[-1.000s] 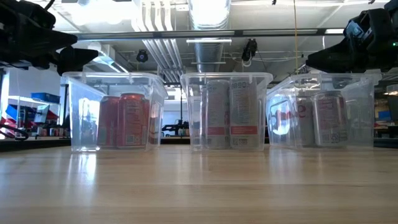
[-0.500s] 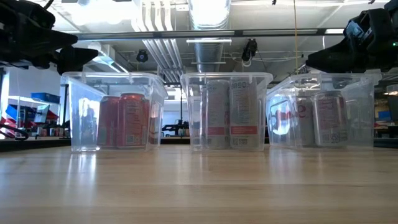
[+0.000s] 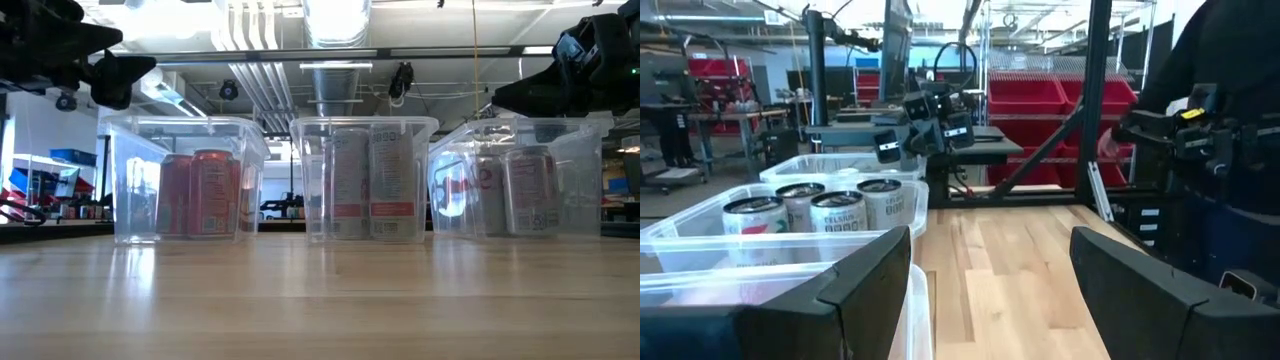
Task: Sort soda cans
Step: Return to Home Position
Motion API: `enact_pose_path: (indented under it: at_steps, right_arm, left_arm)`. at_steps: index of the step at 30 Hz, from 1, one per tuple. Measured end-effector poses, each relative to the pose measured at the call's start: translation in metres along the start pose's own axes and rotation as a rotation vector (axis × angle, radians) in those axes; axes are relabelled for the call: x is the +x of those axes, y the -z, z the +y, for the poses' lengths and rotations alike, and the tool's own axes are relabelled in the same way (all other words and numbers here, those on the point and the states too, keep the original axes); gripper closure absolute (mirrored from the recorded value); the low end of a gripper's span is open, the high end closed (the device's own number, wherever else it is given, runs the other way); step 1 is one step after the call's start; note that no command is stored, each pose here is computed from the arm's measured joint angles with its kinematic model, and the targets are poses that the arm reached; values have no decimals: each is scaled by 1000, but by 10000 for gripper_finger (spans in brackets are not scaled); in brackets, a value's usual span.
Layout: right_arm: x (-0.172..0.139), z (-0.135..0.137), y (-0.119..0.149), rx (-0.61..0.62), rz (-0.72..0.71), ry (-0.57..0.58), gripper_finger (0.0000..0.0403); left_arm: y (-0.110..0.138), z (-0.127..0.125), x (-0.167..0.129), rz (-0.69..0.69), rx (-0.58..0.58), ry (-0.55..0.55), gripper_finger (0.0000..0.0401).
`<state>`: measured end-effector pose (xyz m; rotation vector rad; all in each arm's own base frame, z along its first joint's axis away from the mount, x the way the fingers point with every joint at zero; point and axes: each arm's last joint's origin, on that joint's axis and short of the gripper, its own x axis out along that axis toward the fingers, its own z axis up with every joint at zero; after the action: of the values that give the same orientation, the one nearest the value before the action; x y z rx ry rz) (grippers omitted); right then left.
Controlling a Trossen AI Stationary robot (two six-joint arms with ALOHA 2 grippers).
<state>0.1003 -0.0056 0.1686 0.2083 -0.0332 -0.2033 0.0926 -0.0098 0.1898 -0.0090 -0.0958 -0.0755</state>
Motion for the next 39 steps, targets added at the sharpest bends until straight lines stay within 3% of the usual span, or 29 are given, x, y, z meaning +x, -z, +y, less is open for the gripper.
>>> enact_pose_path:
  at_steps: [21,39]
  right_arm:
    - [0,0,0,0,0,0,311]
    - [0,0,0,0,0,0,344]
  left_arm:
    - [0,0,0,-1,0,2,141]
    - [0,0,0,-2,0,2,141]
